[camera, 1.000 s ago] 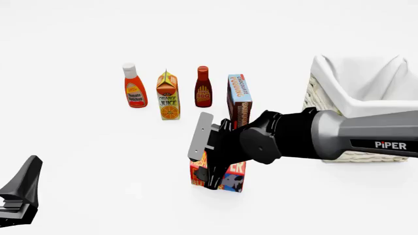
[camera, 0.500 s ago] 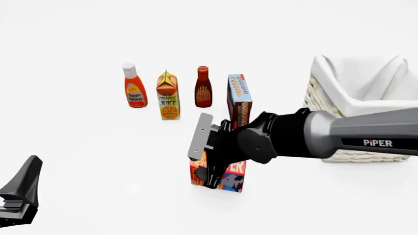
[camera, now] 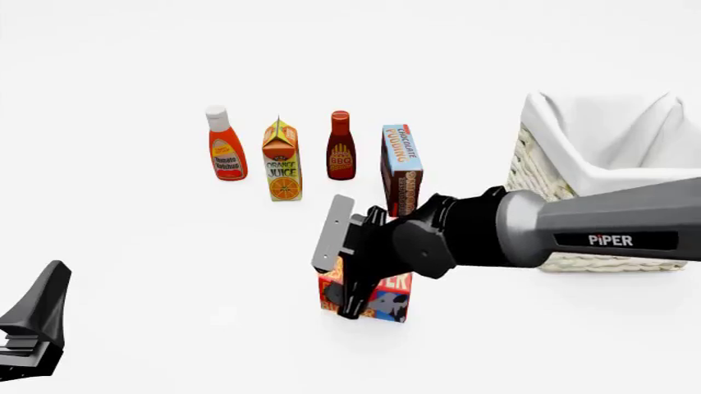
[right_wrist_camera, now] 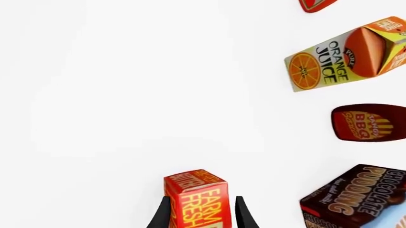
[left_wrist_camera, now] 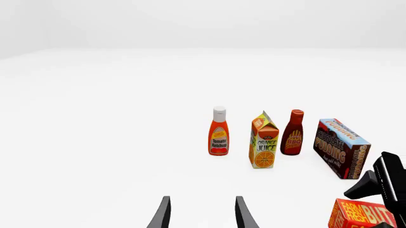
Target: Pick the butter and place it in the basket.
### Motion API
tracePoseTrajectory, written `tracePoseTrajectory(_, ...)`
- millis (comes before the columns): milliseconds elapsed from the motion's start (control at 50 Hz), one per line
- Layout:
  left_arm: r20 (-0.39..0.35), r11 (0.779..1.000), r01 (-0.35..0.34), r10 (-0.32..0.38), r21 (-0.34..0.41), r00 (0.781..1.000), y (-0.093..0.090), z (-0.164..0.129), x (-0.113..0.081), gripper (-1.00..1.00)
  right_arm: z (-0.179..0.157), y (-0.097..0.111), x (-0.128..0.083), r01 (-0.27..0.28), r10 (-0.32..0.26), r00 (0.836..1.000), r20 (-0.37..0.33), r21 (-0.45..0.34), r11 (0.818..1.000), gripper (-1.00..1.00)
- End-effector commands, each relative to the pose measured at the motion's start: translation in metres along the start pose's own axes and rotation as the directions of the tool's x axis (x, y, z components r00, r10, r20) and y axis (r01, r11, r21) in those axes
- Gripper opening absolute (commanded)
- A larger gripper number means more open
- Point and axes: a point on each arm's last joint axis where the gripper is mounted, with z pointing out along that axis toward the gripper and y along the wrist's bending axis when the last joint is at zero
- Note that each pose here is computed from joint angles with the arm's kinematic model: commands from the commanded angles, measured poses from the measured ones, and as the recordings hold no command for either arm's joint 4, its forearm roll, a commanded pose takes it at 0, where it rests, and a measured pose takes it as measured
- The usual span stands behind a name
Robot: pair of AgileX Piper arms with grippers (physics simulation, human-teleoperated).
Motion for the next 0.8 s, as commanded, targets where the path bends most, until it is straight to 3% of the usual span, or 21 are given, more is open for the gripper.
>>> tracePoseTrajectory(20,0.0,1.0,0.0,0.0,0.0,1.0,0.0,0.0,0.0,1.0,0.008,-0.003,0.002,-0.006,0.006,1.0,-0.005,0.006,1.0,1.0)
tracePoseTrajectory(380,0.0,1.0,0.0,0.0,0.0,1.0,0.0,0.0,0.0,1.0,0.026,-0.004,0.004,-0.027,0.027,1.0,-0.012,0.006,1.0,1.0)
tracePoseTrajectory(620,0.0,1.0,0.0,0.0,0.0,1.0,0.0,0.0,0.0,1.0,0.019,0.018,0.004,-0.017,0.017,0.999,0.027,-0.006,1.0,1.0)
tracePoseTrajectory(640,0.0,1.0,0.0,0.0,0.0,1.0,0.0,0.0,0.0,1.0,0.017,0.019,0.004,-0.005,0.005,0.999,0.036,-0.002,1.0,-1.0)
tracePoseTrajectory(720,0.0,1.0,0.0,0.0,0.0,1.0,0.0,0.0,0.0,1.0,0.005,0.024,0.004,0.028,-0.029,0.997,0.075,0.014,1.0,-1.0)
tracePoseTrajectory(800,0.0,1.0,0.0,0.0,0.0,1.0,0.0,0.0,0.0,1.0,-0.002,0.02,-0.002,0.023,-0.026,0.994,0.103,0.032,0.999,-1.0)
